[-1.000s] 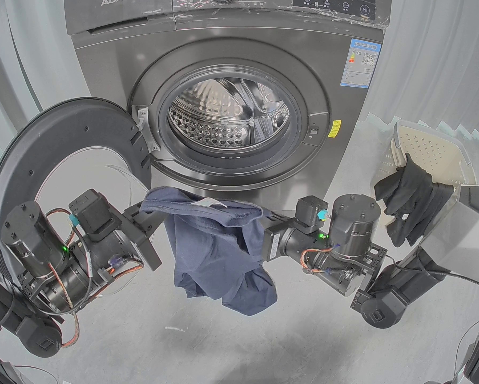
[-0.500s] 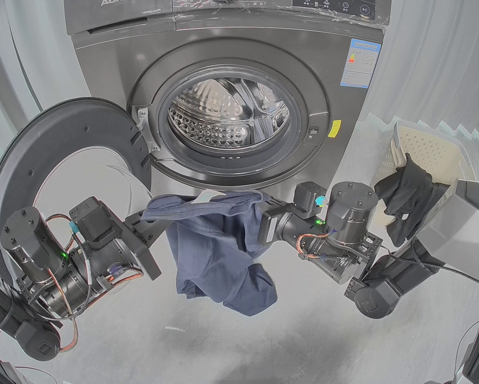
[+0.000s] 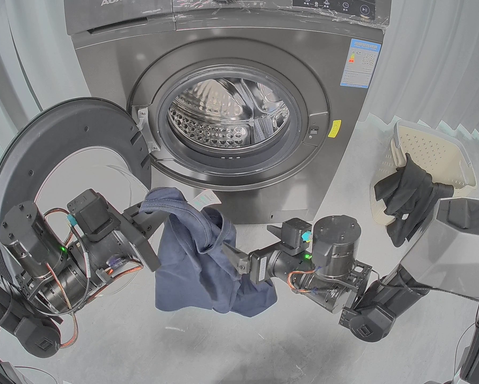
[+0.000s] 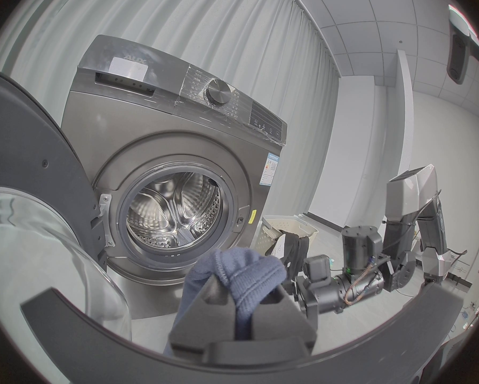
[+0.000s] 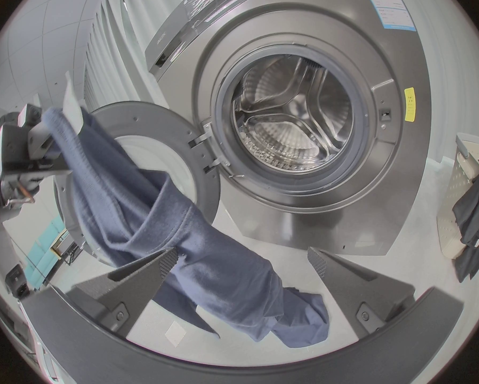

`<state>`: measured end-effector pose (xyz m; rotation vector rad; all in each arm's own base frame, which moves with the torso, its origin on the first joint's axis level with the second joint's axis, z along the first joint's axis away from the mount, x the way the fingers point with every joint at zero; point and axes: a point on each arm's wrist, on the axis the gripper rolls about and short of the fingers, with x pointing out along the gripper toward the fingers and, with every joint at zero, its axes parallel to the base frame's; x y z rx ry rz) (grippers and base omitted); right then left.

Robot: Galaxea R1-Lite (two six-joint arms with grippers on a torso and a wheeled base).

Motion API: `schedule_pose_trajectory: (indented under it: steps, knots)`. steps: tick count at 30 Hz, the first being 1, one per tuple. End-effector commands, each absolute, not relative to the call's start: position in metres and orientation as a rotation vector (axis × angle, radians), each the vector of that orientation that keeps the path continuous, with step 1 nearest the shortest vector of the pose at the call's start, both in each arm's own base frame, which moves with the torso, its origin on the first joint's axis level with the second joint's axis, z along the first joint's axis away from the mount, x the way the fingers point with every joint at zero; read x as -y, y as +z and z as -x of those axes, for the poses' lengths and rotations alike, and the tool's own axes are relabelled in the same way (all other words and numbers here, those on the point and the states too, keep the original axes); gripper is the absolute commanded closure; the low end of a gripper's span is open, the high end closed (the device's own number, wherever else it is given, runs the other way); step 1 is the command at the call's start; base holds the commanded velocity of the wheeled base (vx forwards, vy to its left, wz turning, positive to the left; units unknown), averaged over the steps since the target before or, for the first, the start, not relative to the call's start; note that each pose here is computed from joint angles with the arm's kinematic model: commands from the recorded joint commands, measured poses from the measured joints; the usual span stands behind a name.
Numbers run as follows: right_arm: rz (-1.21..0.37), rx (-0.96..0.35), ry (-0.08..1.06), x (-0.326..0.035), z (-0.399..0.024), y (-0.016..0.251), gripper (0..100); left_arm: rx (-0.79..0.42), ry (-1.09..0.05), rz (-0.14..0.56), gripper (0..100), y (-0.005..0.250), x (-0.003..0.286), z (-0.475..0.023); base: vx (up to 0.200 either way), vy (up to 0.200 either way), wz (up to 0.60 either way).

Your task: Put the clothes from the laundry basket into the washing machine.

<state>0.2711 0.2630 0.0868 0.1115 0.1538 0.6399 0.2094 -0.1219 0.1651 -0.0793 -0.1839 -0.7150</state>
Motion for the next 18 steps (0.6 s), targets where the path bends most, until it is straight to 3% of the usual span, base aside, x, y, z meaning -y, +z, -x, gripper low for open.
schedule_pose_trajectory:
  steps: [1,18]
  knots:
    - [-0.098,-0.180,0.661,-0.267,-0.262,0.080,0,0.190,-0.713,0.083,100,0.167,0.123,-0.211,0.000,0.000,0.00]
    - [-0.083,-0.211,0.765,-0.282,-0.225,0.076,0,0.202,-0.684,0.089,100,0.169,0.124,-0.217,0.000,0.000,0.00]
